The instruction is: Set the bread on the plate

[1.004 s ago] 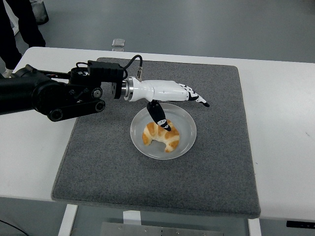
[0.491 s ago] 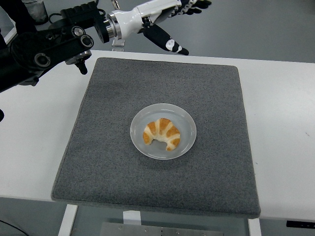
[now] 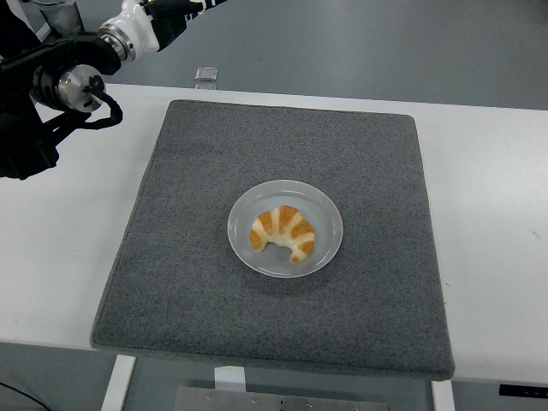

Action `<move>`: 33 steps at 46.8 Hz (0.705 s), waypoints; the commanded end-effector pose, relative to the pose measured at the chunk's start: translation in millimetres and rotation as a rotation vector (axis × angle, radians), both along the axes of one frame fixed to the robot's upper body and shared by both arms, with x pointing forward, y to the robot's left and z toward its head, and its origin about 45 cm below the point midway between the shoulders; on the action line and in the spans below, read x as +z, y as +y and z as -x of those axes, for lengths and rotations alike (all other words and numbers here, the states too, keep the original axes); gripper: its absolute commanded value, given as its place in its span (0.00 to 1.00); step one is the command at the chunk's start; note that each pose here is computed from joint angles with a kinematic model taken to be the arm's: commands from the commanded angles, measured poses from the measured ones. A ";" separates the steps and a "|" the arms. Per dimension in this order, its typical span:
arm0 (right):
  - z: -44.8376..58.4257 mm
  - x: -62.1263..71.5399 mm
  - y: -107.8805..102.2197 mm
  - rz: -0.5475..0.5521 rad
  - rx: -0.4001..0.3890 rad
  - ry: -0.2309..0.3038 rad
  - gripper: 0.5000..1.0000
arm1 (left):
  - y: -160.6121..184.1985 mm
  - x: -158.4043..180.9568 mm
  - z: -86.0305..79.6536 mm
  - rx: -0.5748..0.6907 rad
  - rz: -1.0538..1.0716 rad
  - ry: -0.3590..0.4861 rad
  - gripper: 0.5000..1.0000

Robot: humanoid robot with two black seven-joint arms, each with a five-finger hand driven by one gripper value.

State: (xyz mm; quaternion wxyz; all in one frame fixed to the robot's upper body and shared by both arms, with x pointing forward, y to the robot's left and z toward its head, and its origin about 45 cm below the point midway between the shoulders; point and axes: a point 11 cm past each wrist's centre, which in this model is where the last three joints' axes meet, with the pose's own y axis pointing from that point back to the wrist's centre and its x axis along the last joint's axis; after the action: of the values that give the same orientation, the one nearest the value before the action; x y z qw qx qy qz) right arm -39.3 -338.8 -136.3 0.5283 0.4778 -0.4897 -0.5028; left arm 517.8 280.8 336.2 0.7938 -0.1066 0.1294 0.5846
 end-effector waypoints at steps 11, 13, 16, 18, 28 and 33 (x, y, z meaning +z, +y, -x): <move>4.2 -0.5 5.8 -0.020 0.004 0.008 0.90 | 51.2 -51.6 22.6 0.177 0.348 0.064 0.99; 4.0 -0.4 4.4 -0.011 0.002 0.007 0.90 | 52.6 -58.7 25.4 0.181 0.351 0.076 0.99; 4.0 -0.4 4.4 -0.011 0.002 0.007 0.90 | 52.8 -67.8 28.7 0.184 0.357 0.092 0.99; 4.0 -0.4 4.4 -0.011 0.003 0.008 0.90 | 53.4 -73.1 30.9 0.188 0.363 0.100 0.99; 0.8 0.0 0.2 0.001 0.005 0.002 0.90 | 43.6 -99.8 40.2 0.178 0.388 0.138 0.99; 0.8 0.0 0.2 0.002 0.000 0.001 0.90 | 40.7 -102.8 41.8 0.173 0.396 0.138 0.99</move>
State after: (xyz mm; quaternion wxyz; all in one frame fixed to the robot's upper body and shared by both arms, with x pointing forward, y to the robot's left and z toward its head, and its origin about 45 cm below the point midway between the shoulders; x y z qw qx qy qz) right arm -40.1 -338.6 -136.3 0.5295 0.4776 -0.4892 -0.5022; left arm 476.5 322.9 233.9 0.6929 -0.2285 0.2854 0.6215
